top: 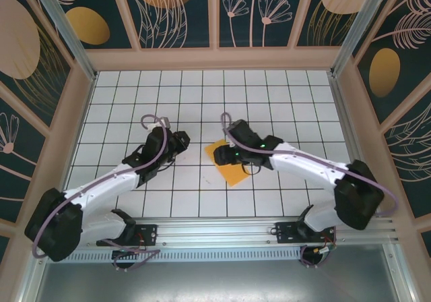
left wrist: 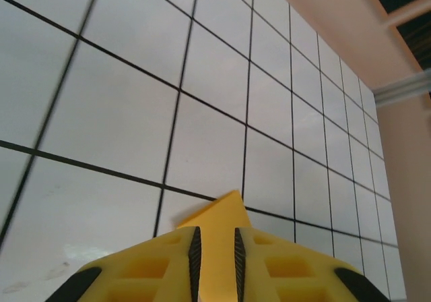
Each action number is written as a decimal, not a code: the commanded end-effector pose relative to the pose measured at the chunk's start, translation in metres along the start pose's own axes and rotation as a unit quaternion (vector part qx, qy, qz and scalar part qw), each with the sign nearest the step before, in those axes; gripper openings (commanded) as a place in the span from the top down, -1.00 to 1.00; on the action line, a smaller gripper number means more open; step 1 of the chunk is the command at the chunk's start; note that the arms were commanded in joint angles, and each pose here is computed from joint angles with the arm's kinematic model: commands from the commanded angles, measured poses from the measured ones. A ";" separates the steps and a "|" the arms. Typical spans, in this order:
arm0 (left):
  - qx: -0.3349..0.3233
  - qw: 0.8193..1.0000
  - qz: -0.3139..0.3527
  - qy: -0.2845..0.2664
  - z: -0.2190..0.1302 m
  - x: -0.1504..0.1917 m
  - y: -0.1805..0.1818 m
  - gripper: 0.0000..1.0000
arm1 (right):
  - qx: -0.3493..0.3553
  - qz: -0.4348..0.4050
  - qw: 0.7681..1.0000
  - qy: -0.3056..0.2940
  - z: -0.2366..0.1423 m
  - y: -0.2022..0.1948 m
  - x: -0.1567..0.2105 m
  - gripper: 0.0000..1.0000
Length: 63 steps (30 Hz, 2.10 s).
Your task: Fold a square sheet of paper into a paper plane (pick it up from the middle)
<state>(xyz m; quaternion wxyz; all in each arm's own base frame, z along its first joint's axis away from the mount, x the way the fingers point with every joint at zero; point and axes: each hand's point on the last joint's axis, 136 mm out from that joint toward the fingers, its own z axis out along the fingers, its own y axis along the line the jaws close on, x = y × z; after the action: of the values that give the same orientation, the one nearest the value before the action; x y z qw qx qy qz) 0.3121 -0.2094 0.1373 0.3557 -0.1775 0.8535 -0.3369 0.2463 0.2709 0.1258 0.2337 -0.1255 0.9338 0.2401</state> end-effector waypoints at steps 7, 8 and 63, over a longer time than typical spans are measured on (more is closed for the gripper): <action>0.094 0.979 0.030 0.179 0.053 0.088 -0.058 0.68 | -0.100 0.115 0.988 0.019 0.006 -0.059 0.012 -0.08; 0.090 0.978 0.027 0.186 0.057 0.093 -0.056 0.69 | -0.099 0.118 0.988 0.026 0.008 -0.060 0.016 -0.08; 0.015 0.968 0.039 0.247 0.072 0.141 0.005 0.62 | -0.096 0.098 0.986 0.098 0.035 -0.074 0.058 -0.07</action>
<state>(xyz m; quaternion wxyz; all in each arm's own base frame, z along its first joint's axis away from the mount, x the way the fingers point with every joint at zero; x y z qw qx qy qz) 0.2705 -0.3190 0.0243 0.1401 -0.0572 0.9139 -0.3767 0.2198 0.2178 0.0329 0.0756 -0.0631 0.9331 0.3459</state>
